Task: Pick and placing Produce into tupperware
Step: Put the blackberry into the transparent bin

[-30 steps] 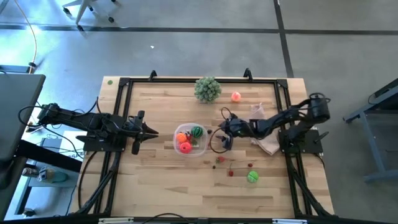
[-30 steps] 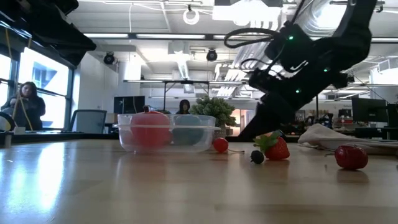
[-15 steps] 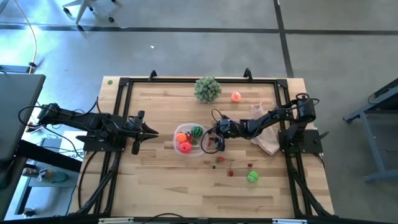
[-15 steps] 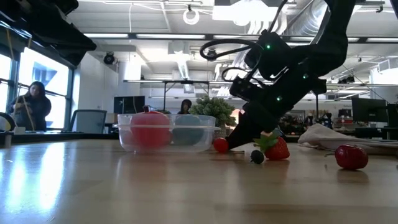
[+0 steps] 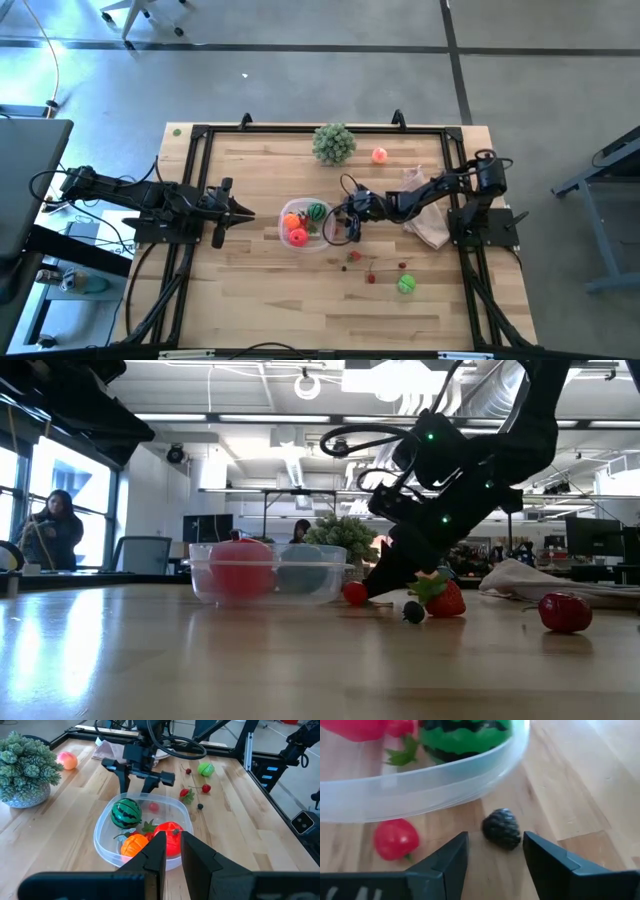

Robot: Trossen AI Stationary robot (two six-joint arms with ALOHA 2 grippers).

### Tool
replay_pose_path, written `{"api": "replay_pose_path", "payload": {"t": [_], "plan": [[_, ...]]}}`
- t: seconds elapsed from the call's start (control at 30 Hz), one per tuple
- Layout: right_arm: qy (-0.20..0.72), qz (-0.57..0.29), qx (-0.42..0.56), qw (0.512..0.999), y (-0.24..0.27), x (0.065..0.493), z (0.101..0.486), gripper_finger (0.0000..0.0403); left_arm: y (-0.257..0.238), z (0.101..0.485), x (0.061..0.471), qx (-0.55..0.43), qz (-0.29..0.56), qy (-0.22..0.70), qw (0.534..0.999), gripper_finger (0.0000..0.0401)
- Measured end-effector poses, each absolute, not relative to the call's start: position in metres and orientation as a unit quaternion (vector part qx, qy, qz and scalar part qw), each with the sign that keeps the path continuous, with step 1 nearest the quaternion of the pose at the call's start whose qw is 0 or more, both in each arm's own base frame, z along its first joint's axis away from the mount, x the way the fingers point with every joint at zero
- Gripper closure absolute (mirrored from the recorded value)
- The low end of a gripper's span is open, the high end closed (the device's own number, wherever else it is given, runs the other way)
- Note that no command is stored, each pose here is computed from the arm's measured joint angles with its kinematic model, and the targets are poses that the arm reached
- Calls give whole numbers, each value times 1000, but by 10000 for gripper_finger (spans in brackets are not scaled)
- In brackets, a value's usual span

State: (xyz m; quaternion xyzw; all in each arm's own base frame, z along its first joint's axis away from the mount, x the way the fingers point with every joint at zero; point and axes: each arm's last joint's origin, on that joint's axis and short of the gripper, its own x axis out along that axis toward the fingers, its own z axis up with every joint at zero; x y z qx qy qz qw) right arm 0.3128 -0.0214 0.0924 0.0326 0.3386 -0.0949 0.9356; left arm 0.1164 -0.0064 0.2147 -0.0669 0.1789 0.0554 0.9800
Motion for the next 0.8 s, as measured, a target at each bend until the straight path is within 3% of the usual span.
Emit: {"api": "replay_pose_path", "payload": {"t": [0.23, 0.8], "plan": [[337, -115, 56, 933, -31, 312, 92, 231, -6, 215, 116, -67, 55, 179, 980, 355], [327, -68, 42, 942, -32, 317, 97, 218, -6, 215, 116, -67, 55, 179, 980, 355]]}}
